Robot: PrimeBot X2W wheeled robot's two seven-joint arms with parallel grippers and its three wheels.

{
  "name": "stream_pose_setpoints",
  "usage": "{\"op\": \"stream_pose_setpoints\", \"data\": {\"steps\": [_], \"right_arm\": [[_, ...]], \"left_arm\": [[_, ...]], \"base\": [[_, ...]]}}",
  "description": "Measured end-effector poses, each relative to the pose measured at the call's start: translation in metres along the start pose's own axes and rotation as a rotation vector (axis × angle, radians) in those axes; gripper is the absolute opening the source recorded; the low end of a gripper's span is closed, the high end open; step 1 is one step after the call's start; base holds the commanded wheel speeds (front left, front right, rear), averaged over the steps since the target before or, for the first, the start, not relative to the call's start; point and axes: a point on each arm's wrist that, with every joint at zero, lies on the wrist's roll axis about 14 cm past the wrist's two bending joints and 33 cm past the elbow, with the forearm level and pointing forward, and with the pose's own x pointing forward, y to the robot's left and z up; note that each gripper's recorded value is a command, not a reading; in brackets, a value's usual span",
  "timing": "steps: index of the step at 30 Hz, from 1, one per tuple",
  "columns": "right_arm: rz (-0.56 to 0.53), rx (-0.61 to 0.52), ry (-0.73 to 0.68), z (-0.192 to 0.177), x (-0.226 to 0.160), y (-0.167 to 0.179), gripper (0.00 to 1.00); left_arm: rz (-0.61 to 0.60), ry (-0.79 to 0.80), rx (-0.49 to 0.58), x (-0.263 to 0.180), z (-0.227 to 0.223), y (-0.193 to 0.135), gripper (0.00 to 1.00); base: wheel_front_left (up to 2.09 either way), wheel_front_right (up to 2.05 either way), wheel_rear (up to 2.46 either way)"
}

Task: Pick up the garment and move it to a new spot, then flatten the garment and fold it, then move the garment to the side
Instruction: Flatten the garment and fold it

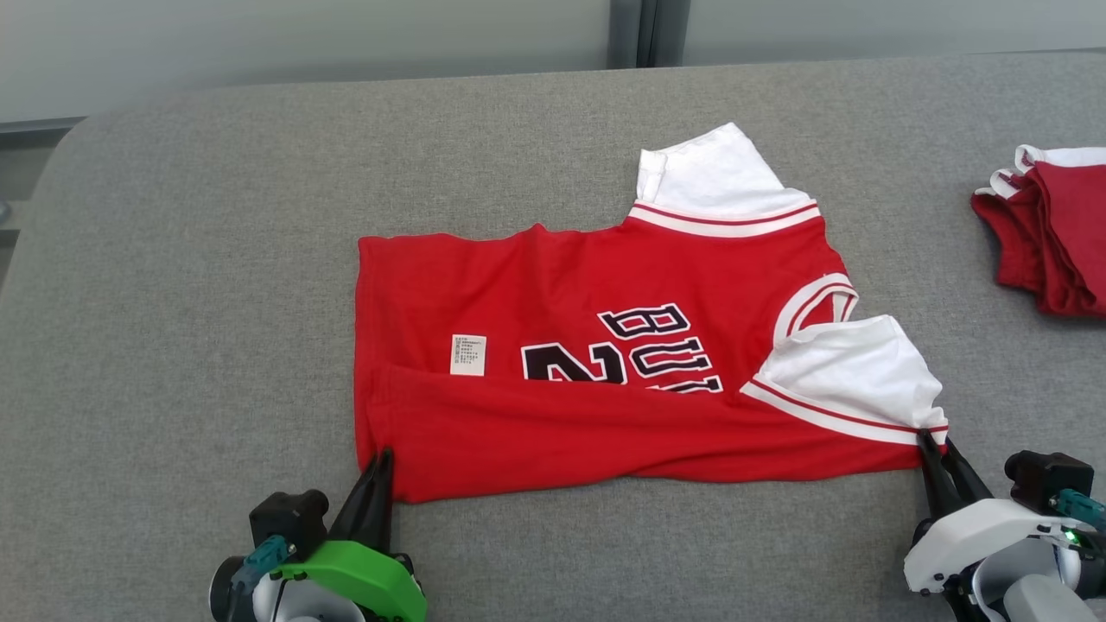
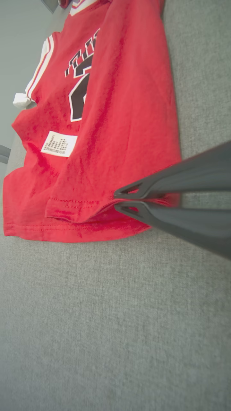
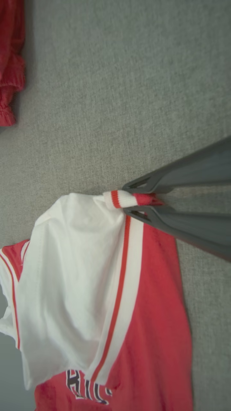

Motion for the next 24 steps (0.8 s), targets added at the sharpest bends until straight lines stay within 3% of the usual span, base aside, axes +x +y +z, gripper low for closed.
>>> {"op": "stream_pose_setpoints", "data": {"steps": [11,24], "right_arm": [[0.014,0.003,-0.021,0.006,-0.006,0.006,0.0],[0.042,0.024,-0.015,-0.006,-0.044,0.014,0.0]], "left_arm": [[0.071,0.027,-0.019,-0.021,-0.013,0.019,0.0],[0.131,0.055,-0.01,-0.057,-0.03,0.034,0.0]], "base": [[0.0,0.0,0.0],[0.0,0.0,0.0]]}}
